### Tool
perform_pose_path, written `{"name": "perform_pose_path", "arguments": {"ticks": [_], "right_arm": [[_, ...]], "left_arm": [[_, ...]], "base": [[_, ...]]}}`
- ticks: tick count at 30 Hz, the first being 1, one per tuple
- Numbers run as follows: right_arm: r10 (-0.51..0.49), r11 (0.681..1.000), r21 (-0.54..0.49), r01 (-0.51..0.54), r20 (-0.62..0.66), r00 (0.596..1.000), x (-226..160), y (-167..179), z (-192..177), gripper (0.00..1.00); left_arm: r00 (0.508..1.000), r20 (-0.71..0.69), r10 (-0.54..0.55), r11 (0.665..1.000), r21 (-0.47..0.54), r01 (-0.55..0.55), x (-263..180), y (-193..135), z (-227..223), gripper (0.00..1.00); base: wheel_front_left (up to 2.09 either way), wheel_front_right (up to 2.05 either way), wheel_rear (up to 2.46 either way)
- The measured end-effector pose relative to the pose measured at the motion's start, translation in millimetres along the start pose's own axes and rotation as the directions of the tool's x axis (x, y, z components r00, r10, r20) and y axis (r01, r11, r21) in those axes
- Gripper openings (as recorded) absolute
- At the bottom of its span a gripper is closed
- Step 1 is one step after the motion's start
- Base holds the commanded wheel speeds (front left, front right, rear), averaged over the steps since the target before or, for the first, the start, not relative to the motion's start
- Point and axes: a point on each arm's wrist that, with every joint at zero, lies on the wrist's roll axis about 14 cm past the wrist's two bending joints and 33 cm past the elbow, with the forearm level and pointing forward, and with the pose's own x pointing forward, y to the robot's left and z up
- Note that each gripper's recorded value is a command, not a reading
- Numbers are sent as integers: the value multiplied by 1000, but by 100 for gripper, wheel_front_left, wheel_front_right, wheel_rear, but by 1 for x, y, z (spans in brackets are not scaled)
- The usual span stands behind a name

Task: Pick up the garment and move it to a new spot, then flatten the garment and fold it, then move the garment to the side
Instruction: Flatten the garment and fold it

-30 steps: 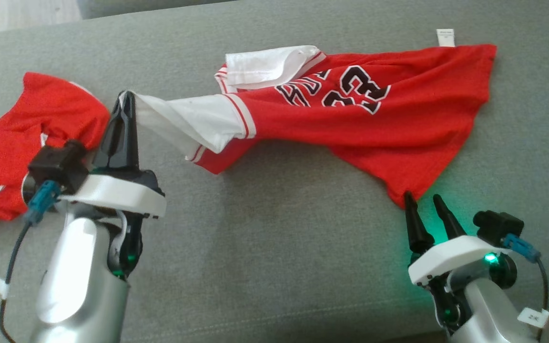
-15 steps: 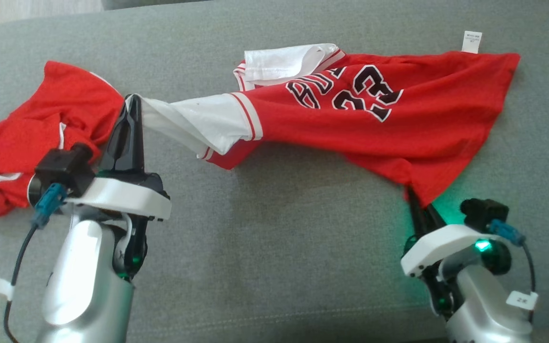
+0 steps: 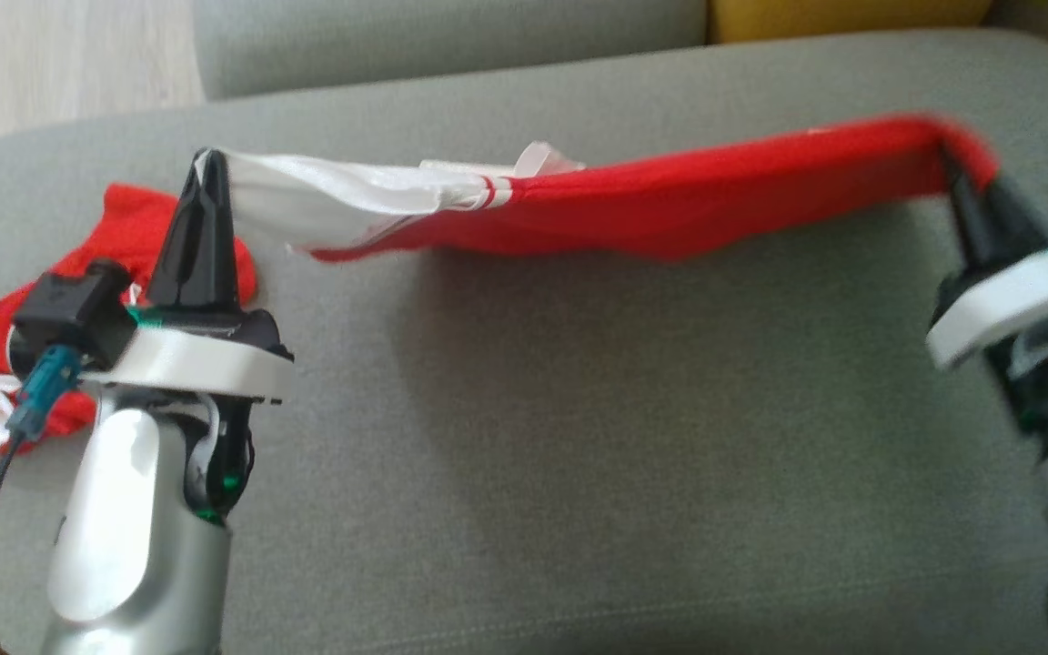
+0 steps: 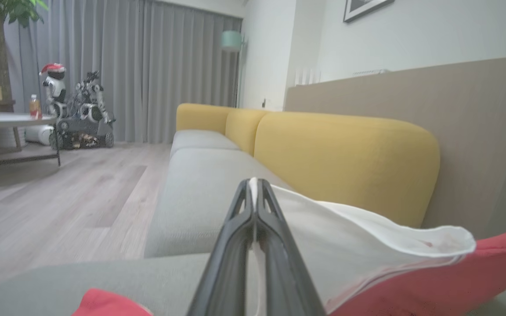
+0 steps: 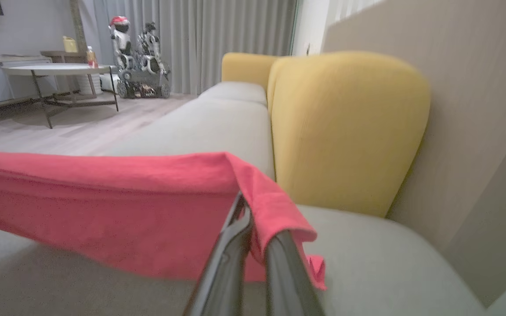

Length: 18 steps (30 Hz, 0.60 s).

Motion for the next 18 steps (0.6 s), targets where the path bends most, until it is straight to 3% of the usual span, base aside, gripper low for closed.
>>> {"name": "perform_pose_path", "arguments": {"ticks": [5,10,18], "right_arm": [[3,991,-132,15,139,990,-6,-16,76,0],[-5,979,-196,50,222,975,-21,-27,130,0],[-1,988,-146,41,262,965,-48,-35,182,0]], "left_arm": [[990,133,-46,998,43,41,7,-13,54,0],[953,287,-101,992,101,75,16,-26,129,0],[928,348,-134,982,170,78,11,-33,196,0]], "base": [[0,0,0],[0,0,0],[0,0,0]]}}
